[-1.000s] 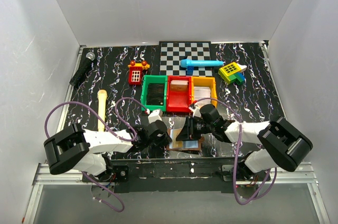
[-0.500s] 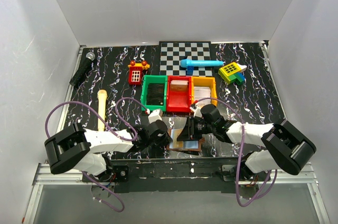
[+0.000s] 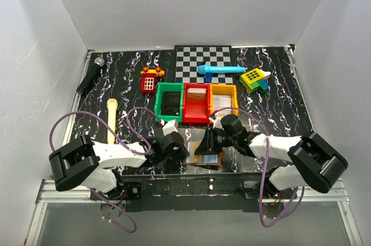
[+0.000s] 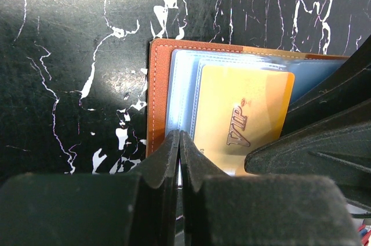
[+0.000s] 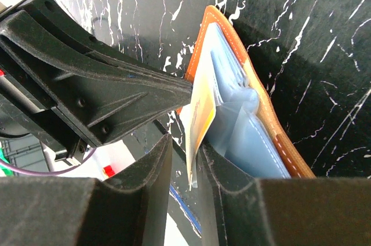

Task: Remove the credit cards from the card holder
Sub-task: Remove the credit card from the card holder.

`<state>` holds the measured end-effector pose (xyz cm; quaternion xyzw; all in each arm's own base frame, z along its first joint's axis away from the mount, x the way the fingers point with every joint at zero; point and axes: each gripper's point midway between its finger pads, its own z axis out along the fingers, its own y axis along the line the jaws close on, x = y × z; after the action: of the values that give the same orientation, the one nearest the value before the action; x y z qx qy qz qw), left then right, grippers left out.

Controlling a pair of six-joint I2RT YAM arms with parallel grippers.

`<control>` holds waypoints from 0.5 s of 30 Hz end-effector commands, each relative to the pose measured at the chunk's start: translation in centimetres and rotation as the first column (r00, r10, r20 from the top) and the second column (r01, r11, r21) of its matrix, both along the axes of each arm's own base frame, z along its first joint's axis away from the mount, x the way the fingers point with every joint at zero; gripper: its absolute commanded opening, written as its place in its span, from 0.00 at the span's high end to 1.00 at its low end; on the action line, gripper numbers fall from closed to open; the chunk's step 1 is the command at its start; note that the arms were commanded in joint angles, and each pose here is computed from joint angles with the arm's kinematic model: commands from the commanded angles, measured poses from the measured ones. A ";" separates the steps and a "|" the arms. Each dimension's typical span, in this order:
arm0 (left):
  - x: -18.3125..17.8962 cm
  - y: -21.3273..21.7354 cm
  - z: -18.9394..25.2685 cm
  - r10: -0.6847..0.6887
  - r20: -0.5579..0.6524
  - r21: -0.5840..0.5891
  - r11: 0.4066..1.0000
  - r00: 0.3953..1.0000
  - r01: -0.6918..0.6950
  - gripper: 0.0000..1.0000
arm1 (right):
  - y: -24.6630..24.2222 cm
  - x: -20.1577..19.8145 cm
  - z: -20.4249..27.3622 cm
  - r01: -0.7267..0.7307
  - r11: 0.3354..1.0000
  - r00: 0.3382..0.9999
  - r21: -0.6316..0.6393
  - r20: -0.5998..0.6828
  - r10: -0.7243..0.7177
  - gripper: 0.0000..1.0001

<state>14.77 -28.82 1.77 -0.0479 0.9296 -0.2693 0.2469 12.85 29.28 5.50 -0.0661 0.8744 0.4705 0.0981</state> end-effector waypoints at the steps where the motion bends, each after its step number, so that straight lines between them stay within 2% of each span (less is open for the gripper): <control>1: -3.9 8.2 -6.9 0.015 -0.159 0.348 0.936 0.987 0.042 1.00 | 0.3 0.0 1.5 -0.025 0.998 0.999 0.055 0.034 0.023 0.69; 15: -4.1 8.7 -7.3 0.042 -0.173 0.381 0.924 0.984 0.028 1.00 | -0.4 0.1 1.5 -0.008 0.999 0.999 0.041 0.041 0.007 0.67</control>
<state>14.96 -28.99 1.58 -0.0601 0.9314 -0.2638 0.2434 12.81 28.53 5.55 -0.0598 0.8763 0.4673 0.1009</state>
